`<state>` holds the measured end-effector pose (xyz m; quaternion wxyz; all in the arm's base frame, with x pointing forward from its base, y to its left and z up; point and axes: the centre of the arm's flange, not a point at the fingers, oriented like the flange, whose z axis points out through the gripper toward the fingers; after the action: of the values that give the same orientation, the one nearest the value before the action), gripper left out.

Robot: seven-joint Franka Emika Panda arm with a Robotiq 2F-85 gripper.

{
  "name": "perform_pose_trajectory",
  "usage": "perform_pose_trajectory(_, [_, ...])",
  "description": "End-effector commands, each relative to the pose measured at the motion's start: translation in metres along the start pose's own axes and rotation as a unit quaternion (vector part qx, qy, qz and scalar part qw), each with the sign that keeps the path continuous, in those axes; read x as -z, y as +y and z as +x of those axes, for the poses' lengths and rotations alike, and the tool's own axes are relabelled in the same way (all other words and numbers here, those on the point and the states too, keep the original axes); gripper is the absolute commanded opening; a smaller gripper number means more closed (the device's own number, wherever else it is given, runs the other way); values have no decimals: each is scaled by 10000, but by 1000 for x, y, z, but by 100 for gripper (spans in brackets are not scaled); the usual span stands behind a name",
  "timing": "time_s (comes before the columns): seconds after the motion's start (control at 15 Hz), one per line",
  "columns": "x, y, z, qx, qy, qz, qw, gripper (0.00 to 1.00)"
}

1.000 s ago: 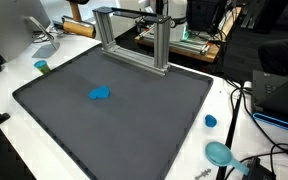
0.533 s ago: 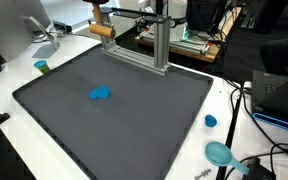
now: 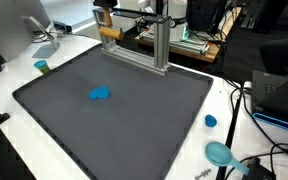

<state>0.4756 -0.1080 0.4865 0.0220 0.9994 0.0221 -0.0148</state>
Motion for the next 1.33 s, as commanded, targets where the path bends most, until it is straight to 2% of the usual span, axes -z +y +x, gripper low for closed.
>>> perform_pose_trajectory(0.0, [8,-17,-5,-476,175,390,9980,23])
perform_pose_trajectory(0.53, [5,-18,-41,-917,223,370,9948,23])
perform_pose_trajectory(0.93, [-2,-48,-54,-163,48,315,9994,23])
perform_pose_trajectory(1.27, [-5,-74,-53,102,0,256,9996,23])
